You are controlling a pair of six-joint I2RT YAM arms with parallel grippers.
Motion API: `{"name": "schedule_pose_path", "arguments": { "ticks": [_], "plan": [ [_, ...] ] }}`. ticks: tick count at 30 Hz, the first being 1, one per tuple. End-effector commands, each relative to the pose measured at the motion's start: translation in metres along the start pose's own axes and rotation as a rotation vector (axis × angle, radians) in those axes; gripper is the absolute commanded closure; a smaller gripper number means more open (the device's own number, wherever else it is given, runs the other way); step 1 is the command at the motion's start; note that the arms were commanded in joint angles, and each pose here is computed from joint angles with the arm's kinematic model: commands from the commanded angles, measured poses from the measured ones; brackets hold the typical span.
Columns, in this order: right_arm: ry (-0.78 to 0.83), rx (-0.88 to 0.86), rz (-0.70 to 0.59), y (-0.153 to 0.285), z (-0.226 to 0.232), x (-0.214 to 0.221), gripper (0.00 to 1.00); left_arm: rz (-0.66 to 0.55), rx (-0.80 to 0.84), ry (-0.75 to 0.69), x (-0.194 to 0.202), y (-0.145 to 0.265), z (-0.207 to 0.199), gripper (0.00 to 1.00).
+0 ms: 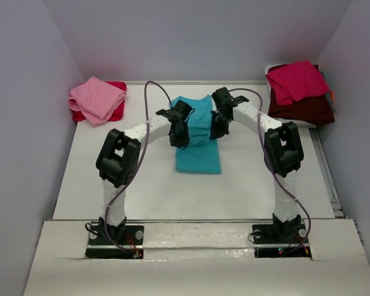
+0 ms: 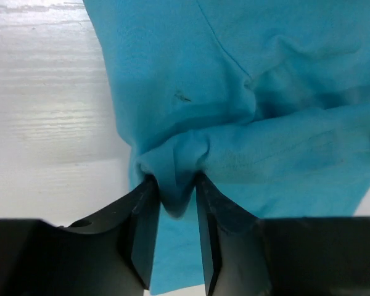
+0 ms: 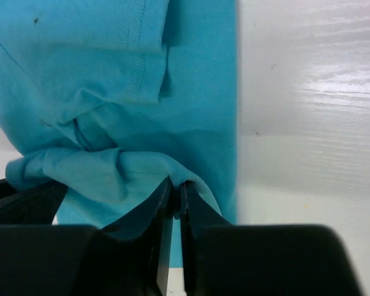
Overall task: Fold and stack the t-shirts
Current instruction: Fold the folded rectangular tshirt in 1/3 of the way
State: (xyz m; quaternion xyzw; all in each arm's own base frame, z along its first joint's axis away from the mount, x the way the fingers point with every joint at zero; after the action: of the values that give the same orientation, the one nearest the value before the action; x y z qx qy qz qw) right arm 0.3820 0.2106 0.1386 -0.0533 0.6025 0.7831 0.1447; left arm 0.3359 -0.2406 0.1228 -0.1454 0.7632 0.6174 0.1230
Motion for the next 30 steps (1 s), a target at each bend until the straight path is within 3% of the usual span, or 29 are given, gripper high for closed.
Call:
{"name": "schedule_pose_path", "arguments": {
  "ticks": [1, 3, 5, 6, 11, 30],
  "plan": [
    [0.028, 0.005, -0.027, 0.006, 0.0, -0.011, 0.78, -0.025, -0.019, -0.004, -0.011, 0.004, 0.001, 0.5],
    [0.035, 0.004, -0.029, 0.006, 0.0, -0.012, 0.66, -0.03, -0.022, 0.001, -0.012, 0.004, 0.001, 0.3],
    [0.037, 0.01, -0.034, 0.008, 0.0, -0.013, 0.59, -0.037, -0.027, 0.004, -0.013, 0.004, 0.001, 0.23],
    [0.039, 0.01, -0.036, 0.009, 0.0, -0.013, 0.5, -0.043, -0.027, 0.005, -0.014, 0.005, 0.001, 0.2],
    [0.043, 0.025, -0.041, 0.011, -0.001, -0.014, 0.34, -0.073, -0.031, 0.01, -0.02, 0.014, 0.0, 0.18],
    [0.037, -0.008, -0.048, 0.042, 0.001, -0.006, 0.34, -0.169, -0.055, -0.014, -0.046, 0.04, -0.007, 0.17]
  ]
}}
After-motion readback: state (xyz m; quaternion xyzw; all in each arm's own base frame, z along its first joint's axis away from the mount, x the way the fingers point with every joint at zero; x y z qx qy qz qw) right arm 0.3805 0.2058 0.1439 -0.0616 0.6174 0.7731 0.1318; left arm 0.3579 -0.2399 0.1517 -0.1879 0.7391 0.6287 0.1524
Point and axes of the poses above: each gripper's point midway between its finger pads, its own y axis back along the fingers, its own z axis along the line the jaws close on, x = y × z, the point moved 8 cm from there along y, back along the fingers
